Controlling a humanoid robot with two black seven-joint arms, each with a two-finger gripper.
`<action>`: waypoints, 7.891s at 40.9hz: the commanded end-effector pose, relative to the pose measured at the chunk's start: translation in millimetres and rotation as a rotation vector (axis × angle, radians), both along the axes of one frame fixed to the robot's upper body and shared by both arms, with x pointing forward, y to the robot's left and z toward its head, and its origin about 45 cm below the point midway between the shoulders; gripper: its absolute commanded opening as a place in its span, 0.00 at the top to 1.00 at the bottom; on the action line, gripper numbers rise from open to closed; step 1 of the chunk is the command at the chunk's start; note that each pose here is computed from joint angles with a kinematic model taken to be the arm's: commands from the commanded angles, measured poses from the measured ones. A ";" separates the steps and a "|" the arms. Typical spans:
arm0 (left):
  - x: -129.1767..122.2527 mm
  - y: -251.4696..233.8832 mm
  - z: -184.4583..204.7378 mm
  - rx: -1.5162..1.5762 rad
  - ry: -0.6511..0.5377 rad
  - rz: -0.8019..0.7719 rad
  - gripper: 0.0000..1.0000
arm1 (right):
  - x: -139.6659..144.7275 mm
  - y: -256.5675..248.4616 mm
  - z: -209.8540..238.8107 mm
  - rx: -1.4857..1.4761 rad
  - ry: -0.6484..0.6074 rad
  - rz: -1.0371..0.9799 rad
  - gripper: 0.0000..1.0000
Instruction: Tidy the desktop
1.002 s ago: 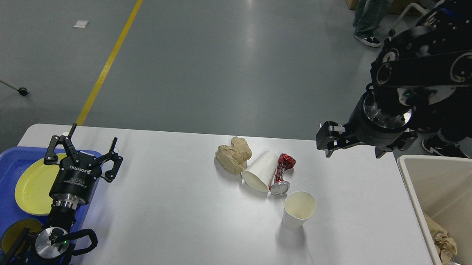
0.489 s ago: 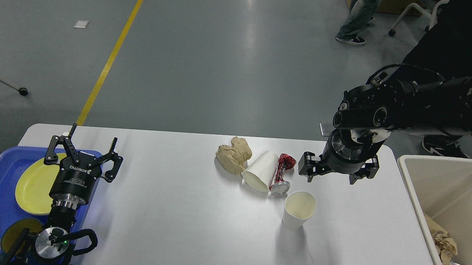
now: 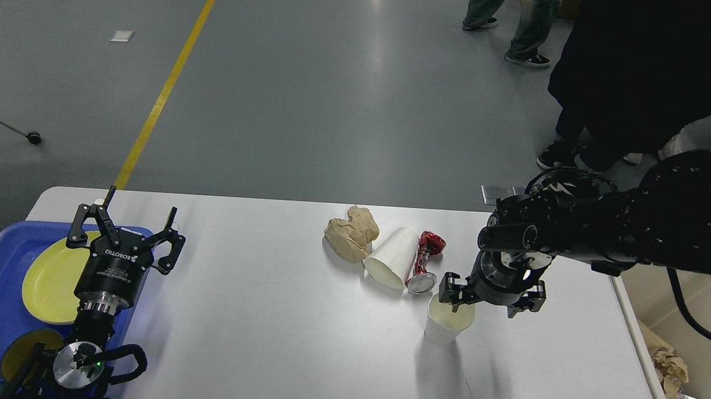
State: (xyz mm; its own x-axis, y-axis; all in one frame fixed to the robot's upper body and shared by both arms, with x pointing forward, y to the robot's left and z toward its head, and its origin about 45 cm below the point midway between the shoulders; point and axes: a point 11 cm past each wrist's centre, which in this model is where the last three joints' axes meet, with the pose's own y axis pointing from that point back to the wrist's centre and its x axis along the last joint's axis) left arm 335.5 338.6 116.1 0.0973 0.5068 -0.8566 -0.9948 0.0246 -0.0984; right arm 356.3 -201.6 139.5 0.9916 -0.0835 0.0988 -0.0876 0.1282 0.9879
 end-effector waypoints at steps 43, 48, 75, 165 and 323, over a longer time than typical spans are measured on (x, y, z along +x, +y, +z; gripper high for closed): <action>0.0 0.0 0.0 0.000 0.000 0.000 0.04 | -14.3 -5.4 -0.2 0.065 0.031 -0.144 1.00; 0.0 0.0 0.0 0.000 0.000 0.000 0.04 | -6.0 -14.6 26.4 0.083 0.039 -0.154 1.00; 0.0 0.0 0.0 0.000 0.000 0.000 0.04 | -38.0 -18.5 240.3 0.124 0.011 -0.078 1.00; -0.2 0.2 -0.4 0.000 0.001 0.002 0.04 | -99.2 -345.1 -104.8 -0.505 -0.582 -0.740 0.00; 0.0 0.0 0.0 0.000 0.000 0.000 0.04 | 19.9 -19.2 -48.2 0.172 -0.067 -0.308 0.02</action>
